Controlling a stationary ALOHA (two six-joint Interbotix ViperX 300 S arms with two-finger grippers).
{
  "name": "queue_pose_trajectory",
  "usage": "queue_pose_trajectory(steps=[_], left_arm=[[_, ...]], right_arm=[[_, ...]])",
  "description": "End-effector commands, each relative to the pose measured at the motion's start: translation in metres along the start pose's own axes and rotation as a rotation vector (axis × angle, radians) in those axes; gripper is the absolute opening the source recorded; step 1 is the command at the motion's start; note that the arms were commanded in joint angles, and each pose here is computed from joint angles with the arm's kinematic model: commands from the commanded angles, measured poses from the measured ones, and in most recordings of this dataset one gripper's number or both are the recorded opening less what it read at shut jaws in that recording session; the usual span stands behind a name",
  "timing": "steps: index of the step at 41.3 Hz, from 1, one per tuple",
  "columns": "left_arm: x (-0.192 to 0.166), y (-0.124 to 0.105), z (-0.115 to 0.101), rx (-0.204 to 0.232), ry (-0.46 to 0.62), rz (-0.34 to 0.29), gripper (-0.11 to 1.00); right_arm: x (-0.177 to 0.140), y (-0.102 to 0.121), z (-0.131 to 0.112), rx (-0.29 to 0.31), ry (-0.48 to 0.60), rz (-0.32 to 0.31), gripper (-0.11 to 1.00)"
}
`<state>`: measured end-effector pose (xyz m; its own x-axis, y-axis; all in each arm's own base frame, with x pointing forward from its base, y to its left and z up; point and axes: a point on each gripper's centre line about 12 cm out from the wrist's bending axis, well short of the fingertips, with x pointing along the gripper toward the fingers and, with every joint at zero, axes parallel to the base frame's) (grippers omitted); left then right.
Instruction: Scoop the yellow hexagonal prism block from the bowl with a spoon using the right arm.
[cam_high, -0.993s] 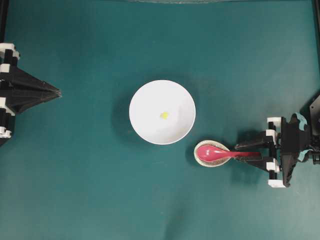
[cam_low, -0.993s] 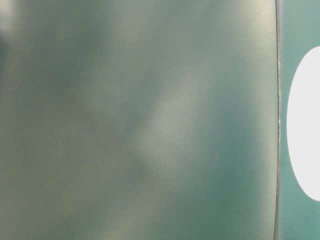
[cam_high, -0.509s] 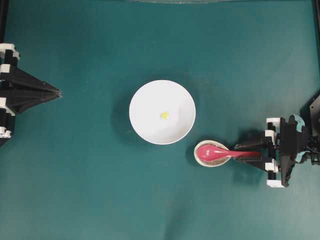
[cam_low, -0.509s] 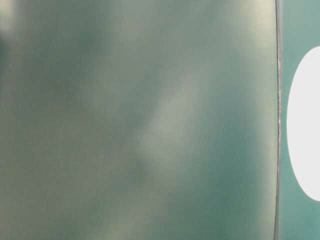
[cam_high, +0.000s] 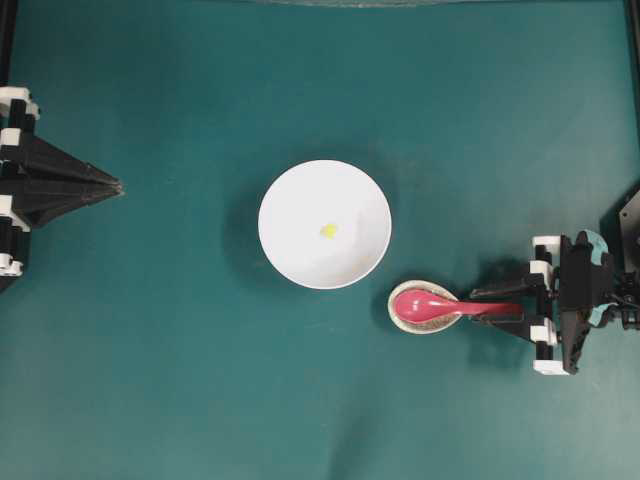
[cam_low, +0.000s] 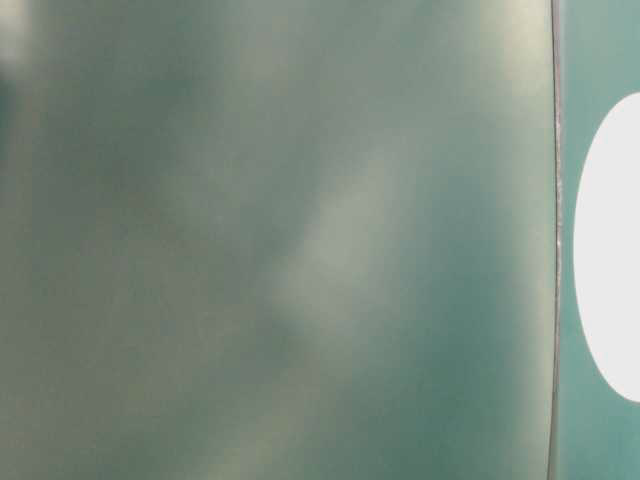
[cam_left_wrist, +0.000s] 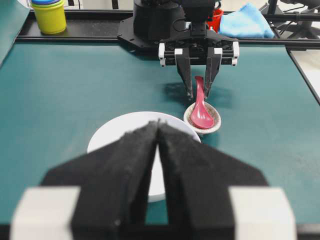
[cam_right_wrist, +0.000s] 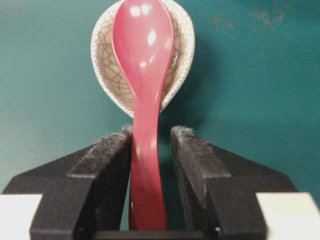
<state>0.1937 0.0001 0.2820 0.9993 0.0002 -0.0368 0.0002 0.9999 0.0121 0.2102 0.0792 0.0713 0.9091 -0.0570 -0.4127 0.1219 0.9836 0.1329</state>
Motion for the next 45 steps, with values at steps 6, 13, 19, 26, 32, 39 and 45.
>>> queue_pose_trajectory(steps=[6, 13, 19, 26, 32, 39, 45], left_arm=[[0.0021, -0.0002, 0.0115, 0.003, -0.028, -0.001, 0.09], [0.0021, 0.0001, 0.0115, 0.003, -0.028, 0.000, 0.09], [0.0021, -0.0002, 0.0115, 0.003, -0.028, -0.001, 0.09], [0.0022, -0.0002, 0.0123, 0.003, -0.031, -0.001, 0.09], [0.0022, -0.0002, 0.0123, 0.003, -0.031, -0.001, 0.09], [0.0018, -0.0002, 0.0120, 0.006, -0.031, -0.002, 0.09], [0.0021, 0.0001, 0.0117, 0.005, -0.029, 0.000, 0.09]], right_arm=[[0.0002, 0.0013, 0.0029, -0.015, -0.012, 0.005, 0.42], [0.0007, 0.0020, 0.0034, -0.034, -0.014, 0.004, 0.42], [0.0007, 0.0021, 0.0034, -0.037, -0.014, 0.006, 0.42], [0.0007, 0.0021, 0.0034, -0.037, -0.014, 0.006, 0.41], [0.0007, 0.0021, 0.0034, -0.037, -0.014, 0.006, 0.37], [0.0007, 0.0021, 0.0034, -0.037, -0.014, 0.006, 0.24], [0.0007, 0.0022, 0.0037, -0.036, -0.015, 0.006, 0.21]])
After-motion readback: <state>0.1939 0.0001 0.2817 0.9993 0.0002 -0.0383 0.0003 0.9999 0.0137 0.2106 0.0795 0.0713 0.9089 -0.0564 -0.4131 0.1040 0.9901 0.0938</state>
